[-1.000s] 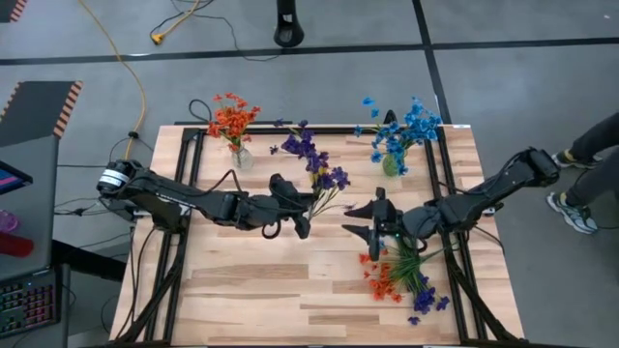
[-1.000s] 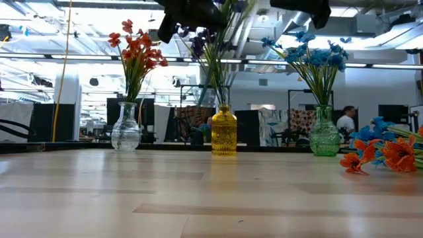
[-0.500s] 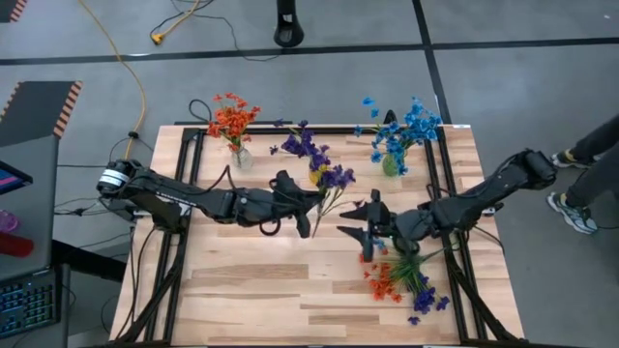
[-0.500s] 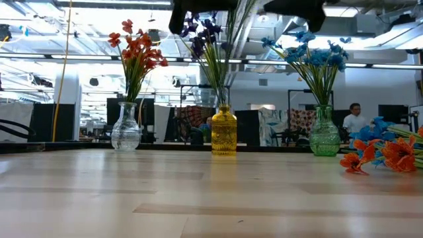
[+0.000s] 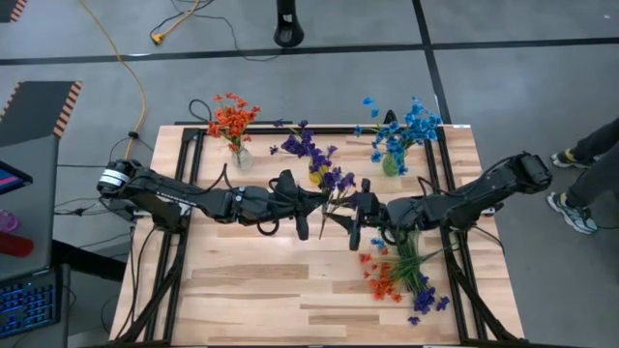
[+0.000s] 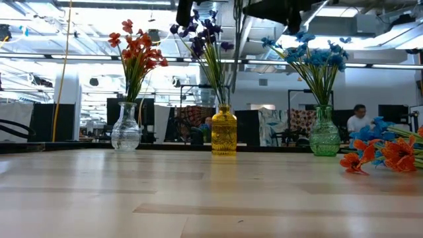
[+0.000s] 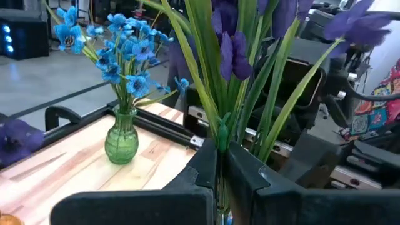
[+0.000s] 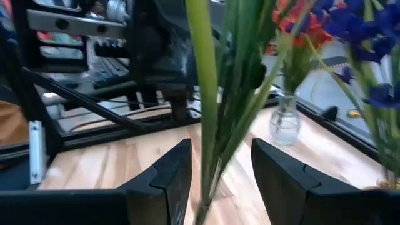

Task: Sort flowers into vase by color
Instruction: Put the left purple flower into the orange vase

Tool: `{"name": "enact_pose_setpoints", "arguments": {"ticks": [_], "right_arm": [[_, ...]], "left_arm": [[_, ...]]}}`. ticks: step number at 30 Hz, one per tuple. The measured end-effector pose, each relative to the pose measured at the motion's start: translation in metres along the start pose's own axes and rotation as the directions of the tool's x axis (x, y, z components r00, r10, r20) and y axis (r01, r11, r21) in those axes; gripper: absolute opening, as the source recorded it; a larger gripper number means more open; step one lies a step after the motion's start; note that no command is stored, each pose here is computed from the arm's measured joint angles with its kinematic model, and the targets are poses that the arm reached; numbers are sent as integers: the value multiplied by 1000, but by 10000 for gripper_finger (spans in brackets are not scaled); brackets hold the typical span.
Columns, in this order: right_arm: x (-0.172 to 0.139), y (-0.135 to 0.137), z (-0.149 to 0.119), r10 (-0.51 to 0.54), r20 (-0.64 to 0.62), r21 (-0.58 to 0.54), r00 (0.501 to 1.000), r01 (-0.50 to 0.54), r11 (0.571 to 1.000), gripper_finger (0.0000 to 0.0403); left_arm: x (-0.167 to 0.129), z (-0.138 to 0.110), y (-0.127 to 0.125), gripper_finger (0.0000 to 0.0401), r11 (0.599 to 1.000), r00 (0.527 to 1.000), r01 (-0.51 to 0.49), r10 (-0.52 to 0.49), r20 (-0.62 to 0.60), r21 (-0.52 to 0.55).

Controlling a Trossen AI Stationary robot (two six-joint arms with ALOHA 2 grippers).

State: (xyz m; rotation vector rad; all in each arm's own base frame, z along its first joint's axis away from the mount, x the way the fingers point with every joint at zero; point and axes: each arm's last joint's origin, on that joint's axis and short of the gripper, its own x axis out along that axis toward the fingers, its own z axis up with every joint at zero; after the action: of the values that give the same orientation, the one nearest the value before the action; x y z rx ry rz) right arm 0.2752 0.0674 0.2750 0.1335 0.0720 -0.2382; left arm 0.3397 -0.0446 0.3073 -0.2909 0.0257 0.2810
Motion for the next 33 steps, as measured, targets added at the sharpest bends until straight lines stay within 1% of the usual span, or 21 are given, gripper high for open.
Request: {"name": "enact_pose_setpoints", "arguments": {"ticks": [4,11,13,17,19,22,26,29,33], "right_arm": [[7,-3,1,32,23,15,999,-32,999,191],[16,-10,-3,1,22,16,1000,-1,1000,190],[17,-11,-3,0,22,15,1000,0,1000,184],[16,-11,-3,20,24,0,1000,-20,1000,151],[16,-10,-2,22,29,-22,999,-21,1000,125],[16,-10,-2,23,31,-25,999,-22,999,84],[17,-12,-1,17,36,-24,999,-16,1000,35],[17,-12,-1,17,40,-23,999,-16,1000,32],[17,-12,2,21,68,-11,997,-20,1000,32]], "left_arm": [[0,0,-1,1,1000,1000,17,-17,1,2],[0,2,-1,1,1000,1000,23,-23,20,16],[0,3,-1,1,1000,999,24,-24,22,18],[0,3,-1,1,1000,999,23,-24,22,20],[0,3,-1,1,1000,999,23,-24,22,21],[0,3,-1,2,999,999,22,-23,22,49],[0,2,-1,18,997,999,21,-23,22,79],[0,2,-1,39,992,999,20,-23,22,128],[-2,4,-1,79,983,1000,18,-21,16,181]]}}
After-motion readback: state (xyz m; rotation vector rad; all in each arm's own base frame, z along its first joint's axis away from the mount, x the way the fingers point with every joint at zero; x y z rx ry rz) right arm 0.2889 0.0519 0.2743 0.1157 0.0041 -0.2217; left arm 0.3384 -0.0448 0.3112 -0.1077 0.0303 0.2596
